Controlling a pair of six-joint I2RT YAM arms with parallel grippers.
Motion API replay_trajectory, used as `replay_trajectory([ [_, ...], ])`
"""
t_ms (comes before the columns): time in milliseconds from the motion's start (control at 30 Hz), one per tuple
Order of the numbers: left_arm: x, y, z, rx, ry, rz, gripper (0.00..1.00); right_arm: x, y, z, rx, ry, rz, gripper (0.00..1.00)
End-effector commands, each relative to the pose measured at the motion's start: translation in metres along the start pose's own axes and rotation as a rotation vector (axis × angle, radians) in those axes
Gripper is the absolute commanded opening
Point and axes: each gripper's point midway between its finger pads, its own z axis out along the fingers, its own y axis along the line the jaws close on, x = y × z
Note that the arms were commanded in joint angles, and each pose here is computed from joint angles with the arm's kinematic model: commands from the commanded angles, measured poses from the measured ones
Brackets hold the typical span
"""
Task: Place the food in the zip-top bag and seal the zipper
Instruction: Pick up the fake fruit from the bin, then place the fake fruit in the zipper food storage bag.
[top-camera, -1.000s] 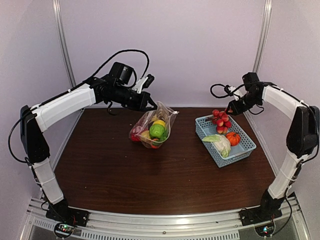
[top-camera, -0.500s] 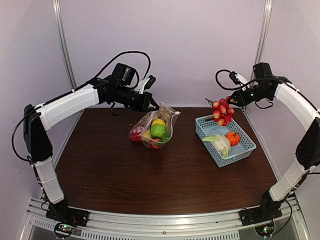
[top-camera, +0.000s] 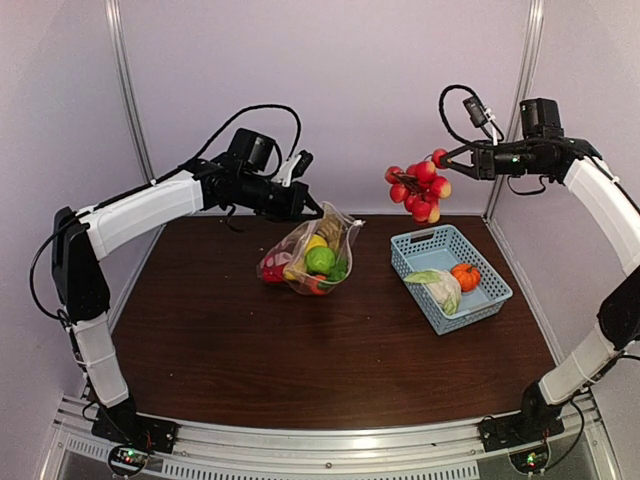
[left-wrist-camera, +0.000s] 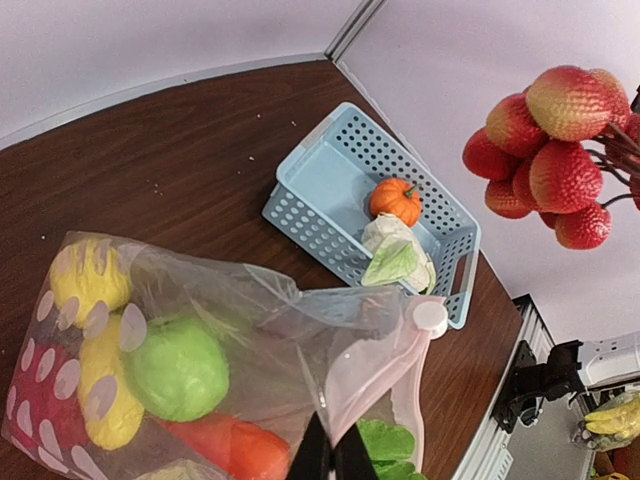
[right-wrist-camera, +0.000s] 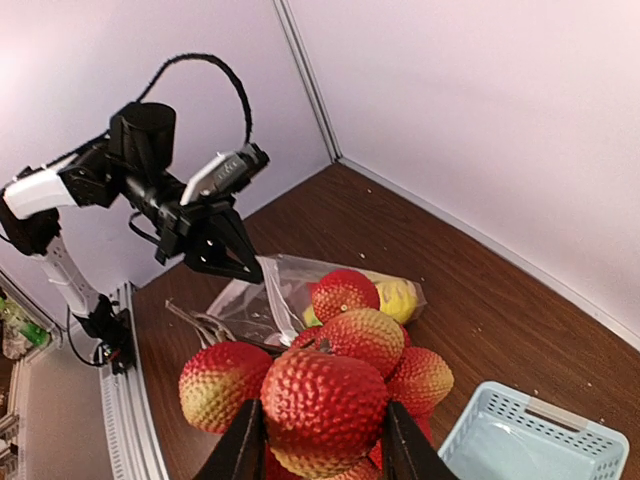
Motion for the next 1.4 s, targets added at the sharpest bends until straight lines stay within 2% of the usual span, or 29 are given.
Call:
replay_trajectory([
  [0, -0.019, -0.009, 0.001, 0.041, -0.058, 0.006, 0.00, -0.049, 0.049, -0.005, -0.231, -0.154, 0.000, 0.16],
  [167, -0.021, -0.011, 0.003, 0.057, -0.065, -0.011, 0.00, -0.088, 0.084, -0.009, -0.423, -0.292, 0.025, 0.16],
  [233, -0.022, -0.012, 0.004, 0.065, -0.069, -0.019, 0.00, -0.094, 0.095, -0.006, -0.484, -0.305, 0.038, 0.16],
  [667, -0.038, -0.021, -0.005, 0.095, -0.107, -0.033, 0.00, -0.063, 0.150, 0.052, -0.684, -0.183, 0.091, 0.15],
  [967, -0.058, -0.049, -0.032, 0.207, -0.160, -0.065, 0.00, -0.023, 0.135, 0.083, -0.675, -0.110, 0.147, 0.15],
  [1167, -0.066, -0.063, -0.046, 0.257, -0.197, -0.083, 0.00, 0.025, 0.108, 0.120, -0.605, -0.008, 0.225, 0.15],
  [1367, -0.069, -0.066, -0.053, 0.267, -0.212, -0.088, 0.00, 0.062, 0.096, 0.140, -0.541, 0.103, 0.207, 0.14],
])
